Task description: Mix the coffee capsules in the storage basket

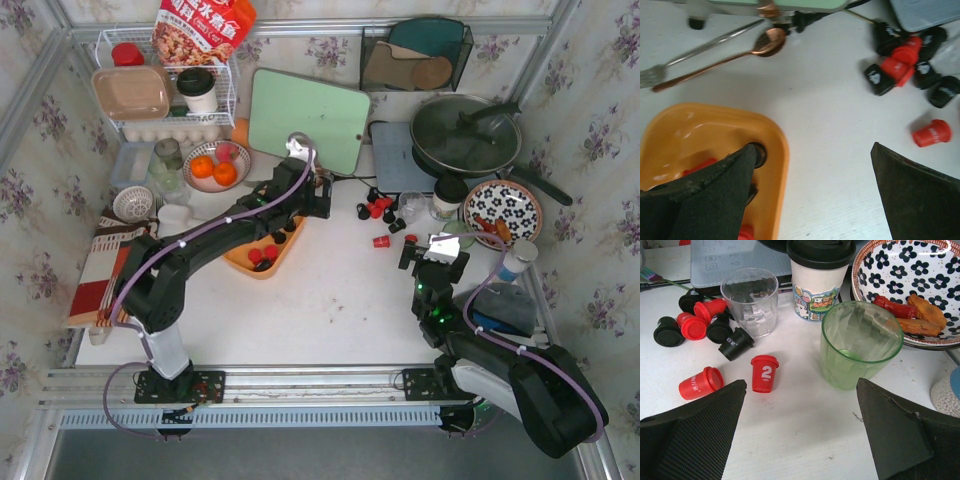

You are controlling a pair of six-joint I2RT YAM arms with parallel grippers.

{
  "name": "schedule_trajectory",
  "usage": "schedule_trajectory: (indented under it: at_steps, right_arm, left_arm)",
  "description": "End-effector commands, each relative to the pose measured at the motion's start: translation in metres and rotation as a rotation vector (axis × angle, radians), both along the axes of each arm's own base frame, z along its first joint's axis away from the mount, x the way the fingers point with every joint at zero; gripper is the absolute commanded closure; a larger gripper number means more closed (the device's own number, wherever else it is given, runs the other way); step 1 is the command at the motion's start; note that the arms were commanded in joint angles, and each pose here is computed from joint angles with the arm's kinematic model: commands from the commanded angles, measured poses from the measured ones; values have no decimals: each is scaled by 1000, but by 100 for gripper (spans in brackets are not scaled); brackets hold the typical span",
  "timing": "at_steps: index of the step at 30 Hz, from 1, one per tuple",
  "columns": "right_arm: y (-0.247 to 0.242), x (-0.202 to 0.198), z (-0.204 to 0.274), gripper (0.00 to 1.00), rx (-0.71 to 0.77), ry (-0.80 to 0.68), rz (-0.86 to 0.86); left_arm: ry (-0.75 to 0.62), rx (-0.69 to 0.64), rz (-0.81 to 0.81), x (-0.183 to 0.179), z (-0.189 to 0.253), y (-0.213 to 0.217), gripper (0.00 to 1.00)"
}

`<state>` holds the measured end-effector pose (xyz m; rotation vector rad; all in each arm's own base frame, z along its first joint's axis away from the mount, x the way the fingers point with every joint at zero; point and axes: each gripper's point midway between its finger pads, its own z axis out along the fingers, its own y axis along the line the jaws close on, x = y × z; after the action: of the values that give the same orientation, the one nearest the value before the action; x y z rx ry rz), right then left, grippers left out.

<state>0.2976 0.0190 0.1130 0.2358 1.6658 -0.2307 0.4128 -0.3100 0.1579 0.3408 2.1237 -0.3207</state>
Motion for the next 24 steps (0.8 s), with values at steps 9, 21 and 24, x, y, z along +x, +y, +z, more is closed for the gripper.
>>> schedule_trajectory:
  at_steps: [9, 21, 24]
  right_arm:
    - [2, 3, 9, 0, 22, -30, -1]
    - [2, 3, 10, 0, 22, -31, -1]
    - [2, 3, 10, 0, 22, -31, -2]
  left_arm:
    - [222, -243, -331, -27, -12, -123, 11]
    - [363, -87, -290, -46, -83, -149, 20]
    - [377, -97, -310, -52, -93, -159, 21]
